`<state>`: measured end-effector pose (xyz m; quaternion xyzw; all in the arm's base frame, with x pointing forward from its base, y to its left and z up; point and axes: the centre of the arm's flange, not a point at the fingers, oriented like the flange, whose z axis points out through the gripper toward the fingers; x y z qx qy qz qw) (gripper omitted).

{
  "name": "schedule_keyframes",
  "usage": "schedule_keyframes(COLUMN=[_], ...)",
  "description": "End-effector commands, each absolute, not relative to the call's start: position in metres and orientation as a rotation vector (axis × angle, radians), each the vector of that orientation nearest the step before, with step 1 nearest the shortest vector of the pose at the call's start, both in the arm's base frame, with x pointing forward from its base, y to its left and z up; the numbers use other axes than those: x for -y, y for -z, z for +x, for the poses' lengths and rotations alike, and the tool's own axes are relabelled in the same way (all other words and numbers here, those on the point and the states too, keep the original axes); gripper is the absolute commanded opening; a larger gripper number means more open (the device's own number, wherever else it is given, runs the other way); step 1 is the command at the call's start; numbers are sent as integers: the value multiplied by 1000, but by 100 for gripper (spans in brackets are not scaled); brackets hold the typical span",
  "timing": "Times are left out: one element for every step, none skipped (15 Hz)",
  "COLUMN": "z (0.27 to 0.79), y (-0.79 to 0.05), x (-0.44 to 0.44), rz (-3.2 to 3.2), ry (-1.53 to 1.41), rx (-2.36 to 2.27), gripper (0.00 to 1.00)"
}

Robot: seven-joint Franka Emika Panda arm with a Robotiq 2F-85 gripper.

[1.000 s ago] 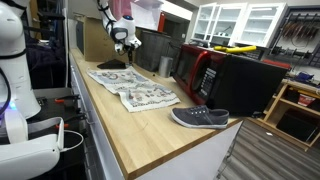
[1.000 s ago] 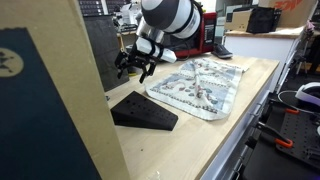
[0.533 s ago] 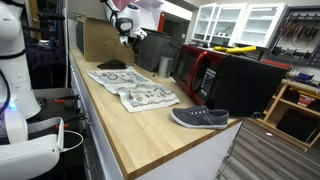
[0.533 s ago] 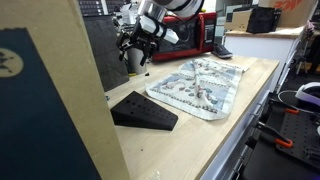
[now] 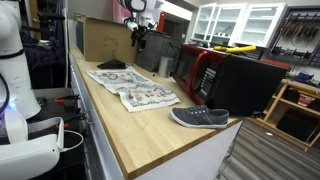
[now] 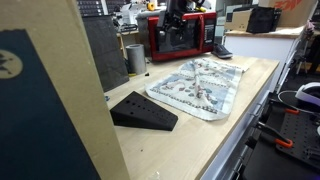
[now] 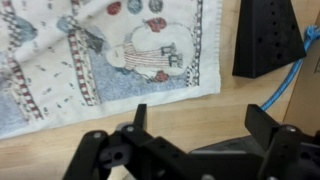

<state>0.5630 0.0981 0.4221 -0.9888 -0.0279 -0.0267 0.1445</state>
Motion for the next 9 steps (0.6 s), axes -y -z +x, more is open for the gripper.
schedule_keyframes(z=[536, 530, 526, 521, 518, 514, 511, 509, 506], y=[-445, -451, -456, -463, -468, -475, -482, -486, -491], x=[-51, -40, -29, -19, -12, -8, -6, -5, -7], rz=[-2899, -2912, -2918, -2925, -2930, -2932, -2938, -2944, -2946], ry=[-28, -47, -68, -78, -85, -86, -77, -65, -55], rx=[295, 344, 393, 434, 472, 507, 532, 559, 588], gripper=[100, 100, 100, 100, 100, 100, 100, 100, 100])
